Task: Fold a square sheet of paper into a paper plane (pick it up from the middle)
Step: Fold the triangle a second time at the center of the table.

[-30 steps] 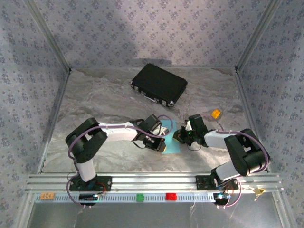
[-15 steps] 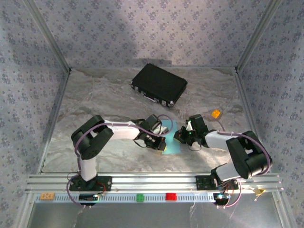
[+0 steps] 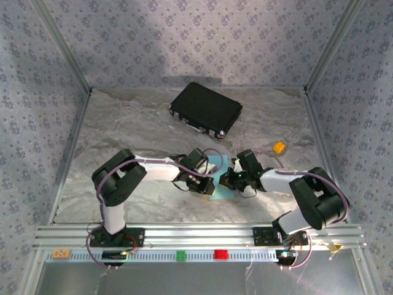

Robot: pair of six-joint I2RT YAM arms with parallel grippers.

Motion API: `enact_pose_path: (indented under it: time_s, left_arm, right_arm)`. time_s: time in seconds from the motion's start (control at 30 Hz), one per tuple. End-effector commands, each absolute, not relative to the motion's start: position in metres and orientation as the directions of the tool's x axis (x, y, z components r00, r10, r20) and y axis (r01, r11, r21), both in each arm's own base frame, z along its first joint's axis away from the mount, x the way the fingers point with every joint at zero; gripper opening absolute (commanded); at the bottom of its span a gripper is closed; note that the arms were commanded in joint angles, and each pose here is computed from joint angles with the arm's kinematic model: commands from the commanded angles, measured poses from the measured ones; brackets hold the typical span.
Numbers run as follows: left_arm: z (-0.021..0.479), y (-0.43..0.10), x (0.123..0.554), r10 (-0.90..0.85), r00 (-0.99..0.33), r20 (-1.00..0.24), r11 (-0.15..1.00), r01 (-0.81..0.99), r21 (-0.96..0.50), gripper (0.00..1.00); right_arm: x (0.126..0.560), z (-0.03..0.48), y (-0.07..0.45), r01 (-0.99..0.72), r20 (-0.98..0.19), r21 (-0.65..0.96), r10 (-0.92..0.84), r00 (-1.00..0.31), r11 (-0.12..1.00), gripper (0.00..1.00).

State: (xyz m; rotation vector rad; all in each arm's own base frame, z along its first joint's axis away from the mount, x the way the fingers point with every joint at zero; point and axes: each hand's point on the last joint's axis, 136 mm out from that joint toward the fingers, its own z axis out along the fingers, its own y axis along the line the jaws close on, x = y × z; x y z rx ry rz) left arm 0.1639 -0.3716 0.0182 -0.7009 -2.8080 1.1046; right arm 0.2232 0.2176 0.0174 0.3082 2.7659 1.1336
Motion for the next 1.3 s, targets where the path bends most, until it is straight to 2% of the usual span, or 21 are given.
enact_pose_path:
  time_s: [0.0,0.27,0.57,0.7,1.0,1.27]
  left_arm:
    - [-0.004,-0.354,0.156,0.416,-0.908,-0.053,0.708,0.361,-0.607,0.00]
    - [-0.006,-0.354,0.154,0.419,-0.907,-0.046,0.705,0.357,-0.613,0.00]
    - [-0.001,-0.357,0.155,0.417,-0.907,-0.059,0.693,0.360,-0.624,0.00]
    - [0.013,-0.362,0.158,0.418,-0.904,-0.088,0.673,0.374,-0.638,0.00]
    - [0.072,-0.372,0.180,0.346,-0.906,-0.245,0.624,0.417,-0.660,0.00]
    - [0.063,-0.395,0.193,0.366,-0.902,-0.229,0.605,0.417,-0.679,0.02]
  right_arm:
    - [0.226,0.001,0.197,0.192,-0.030,0.677,0.286,-0.958,0.711,0.03]
    - [0.268,0.007,0.170,0.270,-0.034,0.712,0.415,-0.909,0.649,0.03]
    - [0.284,0.016,0.158,0.288,-0.039,0.755,0.478,-0.877,0.589,0.03]
    - [0.281,0.018,0.160,0.286,-0.031,0.759,0.471,-0.882,0.585,0.03]
    - [0.245,0.017,0.179,0.245,-0.020,0.760,0.399,-0.917,0.602,0.03]
    - [0.226,0.021,0.192,0.215,-0.061,0.739,0.381,-0.922,0.639,0.04]
